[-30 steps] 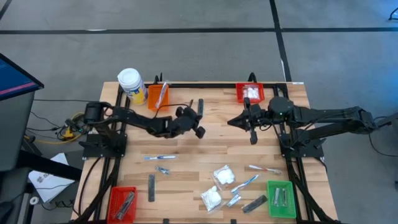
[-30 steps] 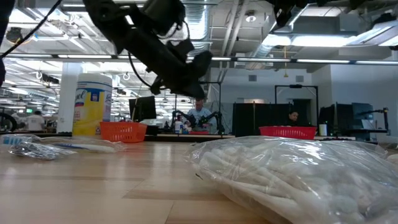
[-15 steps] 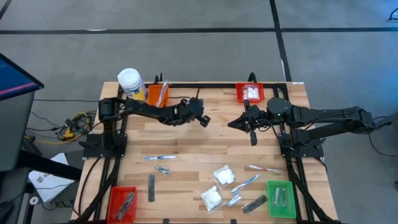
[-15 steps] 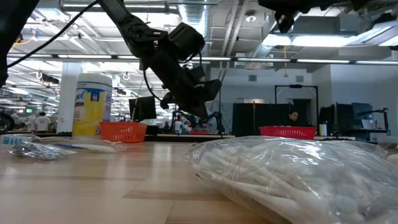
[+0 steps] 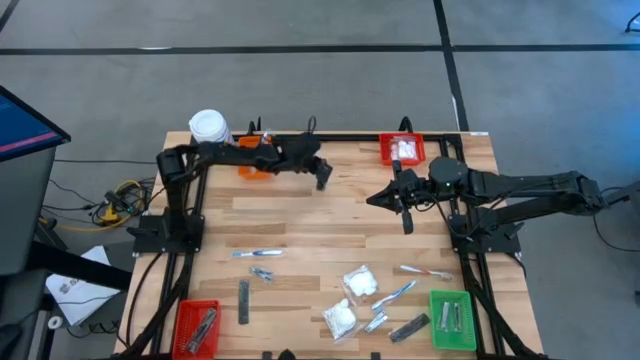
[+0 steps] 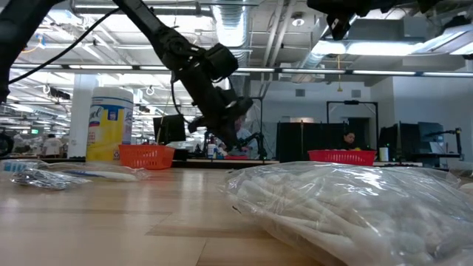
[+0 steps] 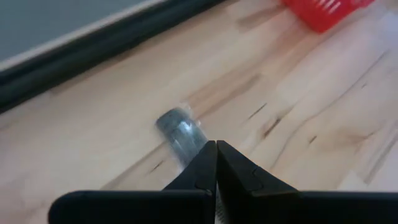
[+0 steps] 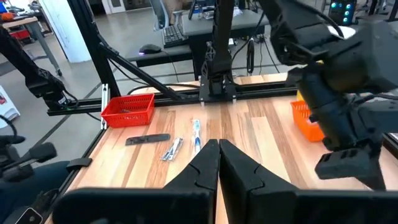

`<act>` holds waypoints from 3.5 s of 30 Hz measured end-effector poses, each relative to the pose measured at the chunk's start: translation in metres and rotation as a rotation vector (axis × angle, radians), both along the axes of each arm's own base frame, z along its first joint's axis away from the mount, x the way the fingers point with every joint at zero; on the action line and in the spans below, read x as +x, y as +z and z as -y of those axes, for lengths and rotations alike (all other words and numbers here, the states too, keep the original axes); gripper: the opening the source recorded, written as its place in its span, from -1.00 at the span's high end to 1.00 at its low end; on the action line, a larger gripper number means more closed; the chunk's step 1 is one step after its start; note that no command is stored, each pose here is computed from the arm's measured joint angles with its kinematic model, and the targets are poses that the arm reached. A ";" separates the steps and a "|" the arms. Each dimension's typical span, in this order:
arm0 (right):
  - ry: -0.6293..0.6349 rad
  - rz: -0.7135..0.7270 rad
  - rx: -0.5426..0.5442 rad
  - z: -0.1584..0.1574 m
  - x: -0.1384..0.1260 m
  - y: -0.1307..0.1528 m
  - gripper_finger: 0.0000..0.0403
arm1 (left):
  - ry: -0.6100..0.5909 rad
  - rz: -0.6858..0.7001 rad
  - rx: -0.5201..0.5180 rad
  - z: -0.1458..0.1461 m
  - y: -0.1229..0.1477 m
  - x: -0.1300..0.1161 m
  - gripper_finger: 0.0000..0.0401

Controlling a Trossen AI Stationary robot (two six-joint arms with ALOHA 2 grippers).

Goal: Pick & Place Travel size toiletries
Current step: Put the top comb into the bottom red bin

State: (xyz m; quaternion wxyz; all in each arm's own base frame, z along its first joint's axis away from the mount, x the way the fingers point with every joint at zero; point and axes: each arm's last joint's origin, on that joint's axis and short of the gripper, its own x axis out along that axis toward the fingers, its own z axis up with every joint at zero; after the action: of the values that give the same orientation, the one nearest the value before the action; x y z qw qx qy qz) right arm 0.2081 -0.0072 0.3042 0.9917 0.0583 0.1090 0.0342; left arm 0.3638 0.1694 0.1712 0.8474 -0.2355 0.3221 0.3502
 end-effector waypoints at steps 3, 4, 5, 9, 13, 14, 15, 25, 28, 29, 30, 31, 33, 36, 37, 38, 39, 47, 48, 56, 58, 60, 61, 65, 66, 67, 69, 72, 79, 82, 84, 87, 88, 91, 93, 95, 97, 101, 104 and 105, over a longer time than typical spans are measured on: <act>0.000 -0.001 -0.002 0.000 0.000 0.000 0.97 | -0.008 -0.007 -0.008 -0.008 0.006 -0.001 1.00; -0.001 -0.002 -0.002 0.000 0.000 0.000 0.97 | -0.024 -0.019 -0.014 -0.010 0.007 -0.002 1.00; 0.000 -0.005 -0.002 0.000 0.000 0.000 0.97 | -0.038 -0.024 -0.024 -0.011 0.009 -0.002 1.00; -0.001 -0.012 -0.002 0.000 0.000 -0.001 0.97 | -0.075 -0.042 -0.036 -0.013 0.019 0.001 1.00; -0.001 -0.011 -0.002 0.000 0.000 -0.001 0.97 | -0.108 -0.086 -0.078 -0.013 0.014 0.003 1.00; -0.001 -0.011 -0.002 0.000 0.000 -0.001 0.97 | -0.114 -0.113 -0.101 -0.013 0.009 0.003 1.00; -0.001 -0.009 -0.002 0.000 0.000 -0.001 0.97 | -0.125 -0.124 -0.118 -0.013 0.004 0.005 1.00; -0.002 -0.013 -0.002 0.000 0.000 -0.001 0.97 | -0.163 -0.235 -0.243 -0.010 -0.050 0.026 1.00; -0.001 -0.033 -0.006 0.000 -0.001 -0.003 0.97 | -0.171 -0.279 -0.272 -0.005 -0.058 0.026 1.00; 0.000 -0.041 -0.011 0.000 -0.001 -0.004 0.97 | -0.175 -0.305 -0.274 0.000 -0.059 0.025 1.00; 0.001 -0.047 -0.013 0.000 -0.001 -0.005 0.97 | -0.180 -0.335 -0.267 0.005 -0.058 0.025 1.00; 0.001 -0.054 -0.016 0.000 -0.001 -0.005 0.97 | -0.193 -0.365 -0.254 0.011 -0.057 0.025 1.00; 0.001 -0.067 -0.018 0.001 -0.002 -0.006 0.97 | -0.219 -0.409 -0.251 0.023 -0.053 0.024 1.00; -0.010 -0.090 -0.022 0.003 -0.003 -0.009 0.97 | -0.276 -0.429 -0.244 0.048 -0.045 0.027 1.00; -0.015 -0.104 -0.021 0.004 -0.003 -0.010 0.97 | -0.299 -0.422 -0.237 0.058 -0.041 0.029 1.00; -0.021 -0.121 -0.020 0.006 -0.004 -0.011 0.97 | -0.322 -0.415 -0.228 0.069 -0.037 0.032 1.00; -0.029 -0.136 -0.019 0.007 -0.004 -0.013 0.97 | -0.342 -0.420 -0.221 0.081 -0.035 0.033 1.00; -0.072 -0.235 -0.004 0.016 -0.007 -0.023 0.97 | -0.336 -0.429 -0.056 0.169 -0.030 0.042 1.00; -0.072 -0.245 -0.002 0.016 -0.006 -0.027 0.97 | -0.338 -0.430 -0.021 0.178 -0.030 0.042 1.00; -0.083 -0.397 0.053 0.018 0.021 -0.068 0.98 | -0.291 -0.276 0.157 0.225 -0.009 0.033 1.00; -0.103 -0.399 0.036 0.016 0.035 -0.079 0.99 | -0.288 -0.238 0.179 0.229 -0.004 0.024 1.00; -0.141 -0.381 0.010 0.015 0.050 -0.089 0.99 | -0.273 -0.169 0.192 0.228 0.004 0.016 1.00; -0.153 -0.363 0.002 0.015 0.058 -0.095 0.99 | -0.257 -0.129 0.196 0.226 0.007 0.011 1.00; -0.158 -0.339 -0.003 0.015 0.081 -0.120 0.99 | -0.186 0.034 0.144 0.211 0.005 -0.014 1.00; -0.159 -0.325 -0.003 0.016 0.086 -0.125 0.99 | -0.172 0.077 0.116 0.207 0.003 -0.020 1.00; -0.163 -0.327 0.004 0.017 0.090 -0.130 0.99 | -0.166 0.121 0.083 0.204 0.000 -0.026 1.00; -0.170 -0.364 0.021 0.018 0.095 -0.142 1.00 | -0.148 0.180 0.035 0.195 -0.011 -0.037 0.99; -0.179 -0.433 0.046 0.017 0.099 -0.162 1.00 | -0.129 0.271 -0.007 0.185 -0.024 -0.049 0.98; -0.148 -0.460 0.059 0.010 0.107 -0.187 1.00 | -0.154 0.341 -0.039 0.174 -0.030 -0.053 0.90; -0.147 -0.445 0.046 0.011 0.108 -0.184 1.00 | -0.158 0.336 -0.036 0.175 -0.030 -0.053 0.84; -0.139 -0.447 0.010 0.009 0.107 -0.185 1.00 | -0.159 0.334 -0.036 0.175 -0.031 -0.053 0.81; -0.135 -0.440 0.001 0.009 0.109 -0.185 1.00 | -0.163 0.329 -0.043 0.175 -0.031 -0.053 0.80; -0.138 -0.444 0.003 0.009 0.110 -0.186 1.00 | -0.163 0.327 -0.043 0.175 -0.031 -0.053 0.81; -0.146 -0.452 0.008 0.009 0.116 -0.188 1.00 | -0.163 0.327 -0.043 0.175 -0.031 -0.053 0.89; -0.137 -0.446 0.008 0.006 0.122 -0.188 1.00 | -0.162 0.315 -0.044 0.175 -0.030 -0.051 0.96; -0.126 -0.461 0.009 0.004 0.130 -0.192 1.00 | -0.157 0.298 -0.039 0.175 -0.028 -0.050 0.98; -0.121 -0.506 0.006 0.002 0.134 -0.198 1.00 | -0.142 0.282 -0.026 0.177 -0.028 -0.050 0.98; -0.126 -0.548 0.002 0.002 0.141 -0.202 1.00 | -0.140 0.252 -0.066 0.178 -0.030 -0.051 0.98; -0.126 -0.553 0.002 0.002 0.141 -0.202 1.00 | -0.155 0.243 -0.105 0.177 -0.033 -0.051 0.95; -0.126 -0.556 0.002 0.002 0.140 -0.202 1.00 | -0.158 0.241 -0.112 0.177 -0.033 -0.051 0.92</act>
State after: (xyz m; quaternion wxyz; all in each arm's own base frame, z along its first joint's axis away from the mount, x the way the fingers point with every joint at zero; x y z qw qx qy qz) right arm 0.3485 -0.0096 0.1024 0.9240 0.0729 0.3728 -0.0447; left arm 0.3130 -0.0080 0.1381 0.8904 -0.2968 0.2547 0.2329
